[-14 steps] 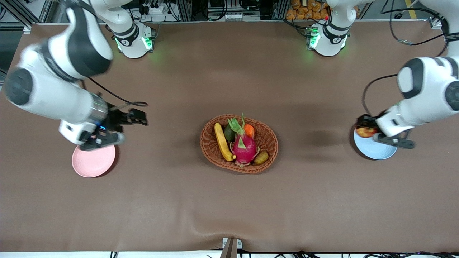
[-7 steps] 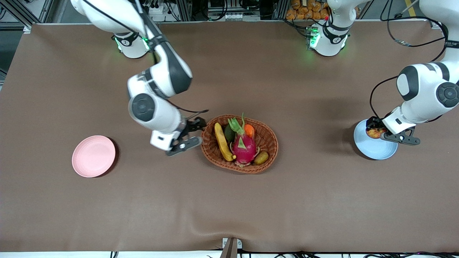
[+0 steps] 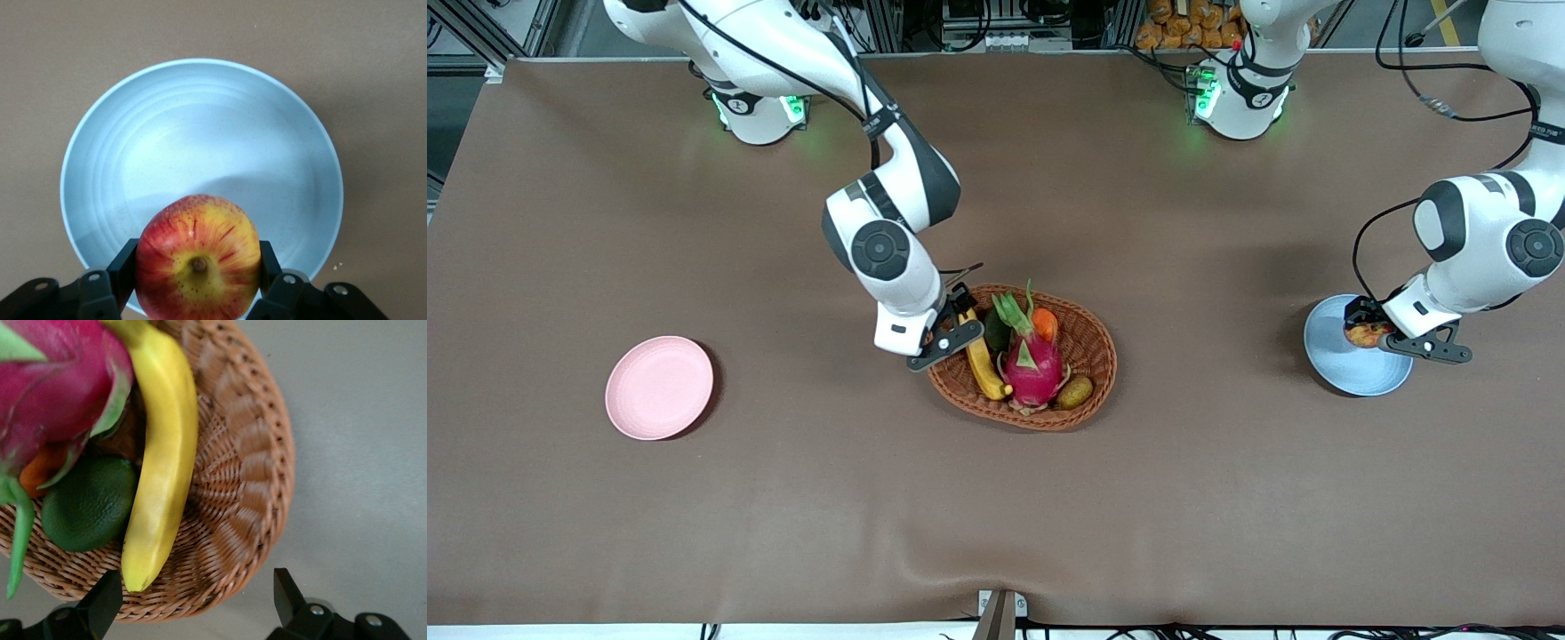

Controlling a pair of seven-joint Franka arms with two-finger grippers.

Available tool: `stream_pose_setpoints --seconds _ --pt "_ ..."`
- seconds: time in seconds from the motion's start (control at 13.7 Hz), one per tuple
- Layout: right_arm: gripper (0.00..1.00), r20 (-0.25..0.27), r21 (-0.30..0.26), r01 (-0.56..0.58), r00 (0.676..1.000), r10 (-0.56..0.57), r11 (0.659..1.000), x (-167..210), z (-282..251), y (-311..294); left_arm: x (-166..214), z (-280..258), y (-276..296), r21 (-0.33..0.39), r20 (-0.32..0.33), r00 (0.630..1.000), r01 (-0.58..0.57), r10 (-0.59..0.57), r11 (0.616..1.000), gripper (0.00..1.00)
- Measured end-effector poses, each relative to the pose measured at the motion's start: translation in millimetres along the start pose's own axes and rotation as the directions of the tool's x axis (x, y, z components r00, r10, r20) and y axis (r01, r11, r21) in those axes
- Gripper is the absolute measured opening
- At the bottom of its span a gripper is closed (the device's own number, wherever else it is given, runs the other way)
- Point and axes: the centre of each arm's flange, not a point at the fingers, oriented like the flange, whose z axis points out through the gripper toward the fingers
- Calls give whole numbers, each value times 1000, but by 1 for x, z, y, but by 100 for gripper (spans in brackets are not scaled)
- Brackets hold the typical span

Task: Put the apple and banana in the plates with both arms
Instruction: 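Lower the right gripper onto the banana while the left gripper releases the apple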

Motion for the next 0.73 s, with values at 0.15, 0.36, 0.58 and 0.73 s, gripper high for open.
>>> stream_pose_setpoints --seconds 0.15,0.36,0.58,0.73 --pt "100 -9 -9 28 1000 -29 1000 0 12 -17 -1 8 -2 -7 -1 1000 1 -1 1000 74" --pt "100 -21 -16 39 999 -40 999 1 28 -22 -2 17 -2 -16 7 1000 2 -2 1000 74" --pt "100 -28 -19 48 998 -48 999 1 37 -28 -3 20 -3 -18 4 1000 2 -2 1000 88" --pt "100 -25 -21 52 998 -53 998 0 43 -31 -2 20 -7 -15 -5 1000 -24 23 1000 100"
